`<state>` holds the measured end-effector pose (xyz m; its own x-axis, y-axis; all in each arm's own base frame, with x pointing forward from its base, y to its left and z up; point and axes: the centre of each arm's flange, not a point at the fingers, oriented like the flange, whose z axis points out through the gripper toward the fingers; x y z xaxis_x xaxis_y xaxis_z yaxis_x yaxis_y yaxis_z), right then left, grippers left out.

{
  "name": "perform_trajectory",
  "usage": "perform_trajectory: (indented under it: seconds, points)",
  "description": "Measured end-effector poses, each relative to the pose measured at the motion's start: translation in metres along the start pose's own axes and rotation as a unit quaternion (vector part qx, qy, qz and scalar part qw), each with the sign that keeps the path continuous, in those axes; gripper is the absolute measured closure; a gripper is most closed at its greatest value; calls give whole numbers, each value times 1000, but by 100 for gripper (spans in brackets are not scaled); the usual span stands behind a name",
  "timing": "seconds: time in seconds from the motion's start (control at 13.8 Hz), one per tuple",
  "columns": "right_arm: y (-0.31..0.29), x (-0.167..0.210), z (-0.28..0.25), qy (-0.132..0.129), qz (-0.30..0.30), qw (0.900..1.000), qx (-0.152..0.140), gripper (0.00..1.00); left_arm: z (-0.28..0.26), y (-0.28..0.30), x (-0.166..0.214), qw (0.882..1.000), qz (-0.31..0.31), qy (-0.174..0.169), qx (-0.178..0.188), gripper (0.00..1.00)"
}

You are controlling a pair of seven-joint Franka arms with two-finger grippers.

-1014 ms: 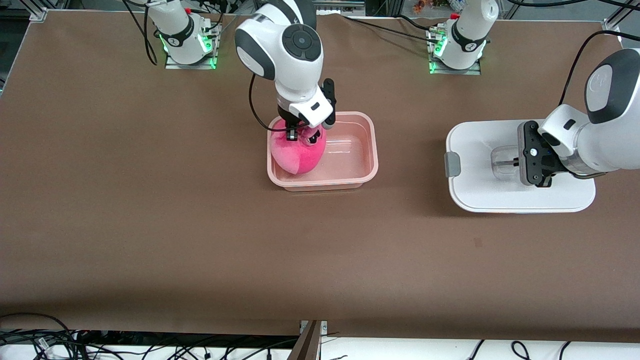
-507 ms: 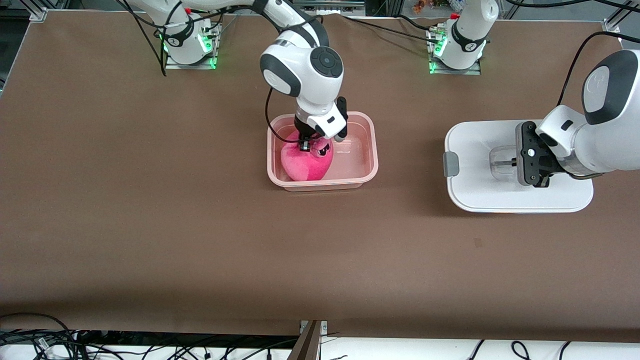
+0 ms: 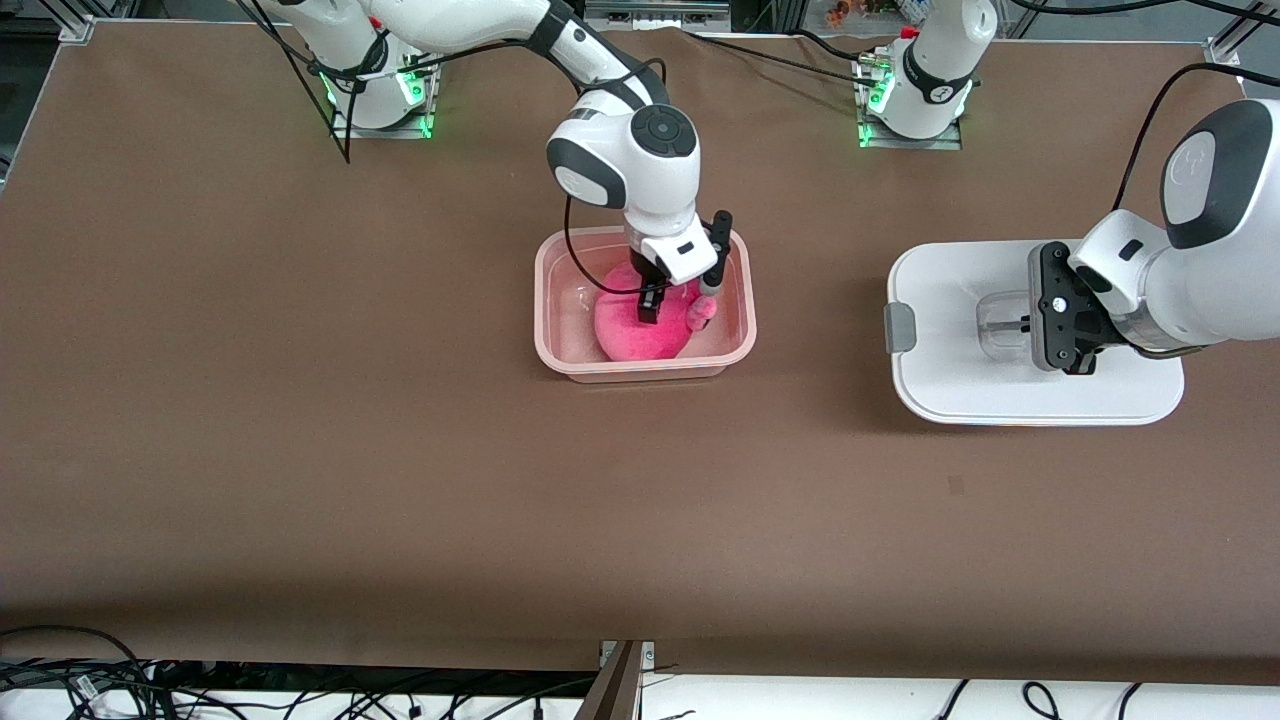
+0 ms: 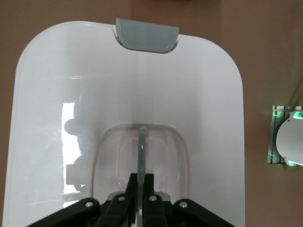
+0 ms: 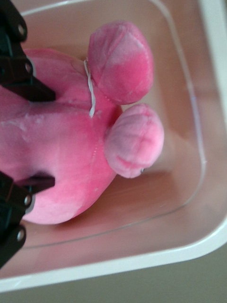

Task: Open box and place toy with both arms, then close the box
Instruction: 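Open the right gripper and withdraw while the left gripper lifts the lid, then lower the white lid onto the pink tub with the left gripper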

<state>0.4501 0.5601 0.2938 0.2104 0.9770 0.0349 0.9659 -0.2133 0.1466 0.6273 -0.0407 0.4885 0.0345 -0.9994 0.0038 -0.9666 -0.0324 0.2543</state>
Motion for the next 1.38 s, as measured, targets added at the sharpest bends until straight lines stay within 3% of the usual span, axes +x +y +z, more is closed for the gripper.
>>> perform_trajectory:
  seconds: [0.14,0.36,0.51,0.72,0.87,1.09,1.38]
  points:
    - [1,1,-2,3,10,1000,-1,0,0,1,6,1000,3,0,0,93]
    - [36,-12,-22,11,59,998,4,0,0,2,15,1000,5,-2,0,93]
    - [90,-41,-58,23,115,993,6,0,0,2,16,1000,4,-2,0,93]
    - [169,-101,-120,46,173,983,-24,0,1,3,21,1000,6,10,-4,93]
    - [206,-146,-153,38,214,975,-39,0,10,9,46,999,27,32,-34,93]
    - [262,-230,-192,41,316,948,-4,0,33,26,146,996,68,23,-56,93]
    - [286,-341,-249,14,423,905,44,0,42,61,268,998,45,31,-13,93]
